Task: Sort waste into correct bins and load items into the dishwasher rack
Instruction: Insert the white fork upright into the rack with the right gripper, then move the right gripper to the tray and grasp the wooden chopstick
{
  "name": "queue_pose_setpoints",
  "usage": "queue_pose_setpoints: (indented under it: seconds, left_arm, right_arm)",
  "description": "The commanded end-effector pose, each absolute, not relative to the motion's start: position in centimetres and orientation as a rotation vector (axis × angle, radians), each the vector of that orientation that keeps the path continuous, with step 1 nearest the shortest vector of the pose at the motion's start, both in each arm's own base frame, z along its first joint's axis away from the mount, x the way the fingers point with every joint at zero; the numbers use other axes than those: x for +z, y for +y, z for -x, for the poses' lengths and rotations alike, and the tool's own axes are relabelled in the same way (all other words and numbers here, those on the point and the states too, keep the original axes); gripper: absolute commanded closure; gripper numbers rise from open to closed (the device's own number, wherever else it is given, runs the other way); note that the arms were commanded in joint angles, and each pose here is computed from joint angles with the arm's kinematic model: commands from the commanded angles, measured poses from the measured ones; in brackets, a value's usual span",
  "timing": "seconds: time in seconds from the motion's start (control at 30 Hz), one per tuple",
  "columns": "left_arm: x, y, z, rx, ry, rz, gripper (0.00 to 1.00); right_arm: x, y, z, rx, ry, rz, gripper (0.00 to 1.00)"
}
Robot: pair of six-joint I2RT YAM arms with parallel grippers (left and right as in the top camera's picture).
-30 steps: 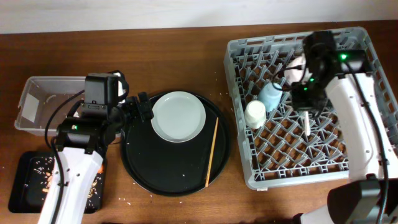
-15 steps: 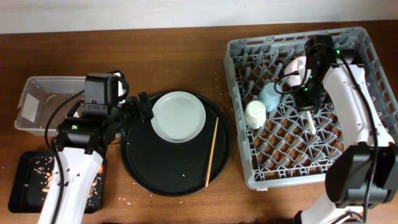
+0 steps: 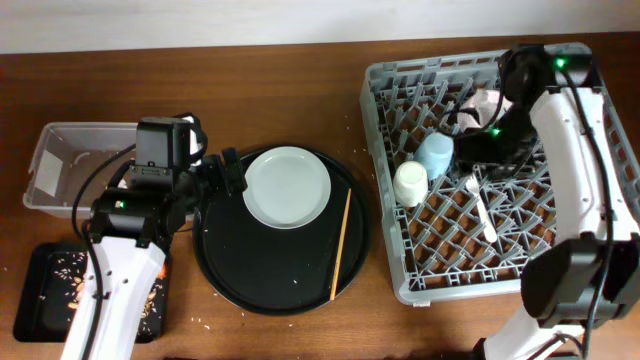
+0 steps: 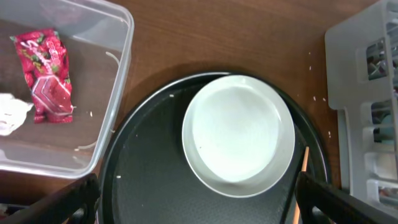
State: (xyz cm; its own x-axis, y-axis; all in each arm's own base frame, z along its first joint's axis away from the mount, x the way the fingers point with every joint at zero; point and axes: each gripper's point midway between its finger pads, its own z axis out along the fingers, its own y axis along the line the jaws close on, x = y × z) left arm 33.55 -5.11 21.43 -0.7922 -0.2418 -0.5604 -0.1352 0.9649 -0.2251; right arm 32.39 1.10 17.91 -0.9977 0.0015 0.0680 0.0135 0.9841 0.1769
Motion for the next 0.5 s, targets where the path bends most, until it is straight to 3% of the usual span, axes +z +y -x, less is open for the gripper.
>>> queue_pose_setpoints:
  seconds: [0.0,0.03,0.07,0.17,0.27,0.33,0.47]
  left_arm:
    - [22.3,-4.8,-33.7,-0.217,2.468,0.269,0.01]
    - [22.3,-4.8,-33.7,-0.217,2.468,0.269,0.01]
    - [22.3,-4.8,-33.7,-0.217,2.468,0.269,0.0]
    - [22.3,-4.8,-33.7,-0.217,2.468,0.269,0.01]
    - [22.3,-4.8,-33.7,-0.217,2.468,0.268,0.01]
    - [22.3,-4.8,-33.7,-0.218,2.468,0.268,0.0]
    - [22.3,-4.8,-33.7,-0.218,2.468,0.268,0.01]
  right_arm:
    - [22.3,8.7,-33.3,-1.026,-2.957,0.045,0.01]
    - [22.9,9.5,-33.4,-1.107,-2.934,0.044,0.0]
    - [22.9,9.8,-33.3,-1.107,-2.928,0.03,0.34]
    - [21.7,11.5,-32.6,-0.922,-2.906,0.161,0.8]
    - [18.9,15.5,-32.1,-0.341,-3.075,0.328,0.87]
    - [18.6,18.3,-31.2,-0.146,-3.17,0.383,0.94]
    - [17.1,22.8,-28.3,-0.009,-3.243,0.402,0.85]
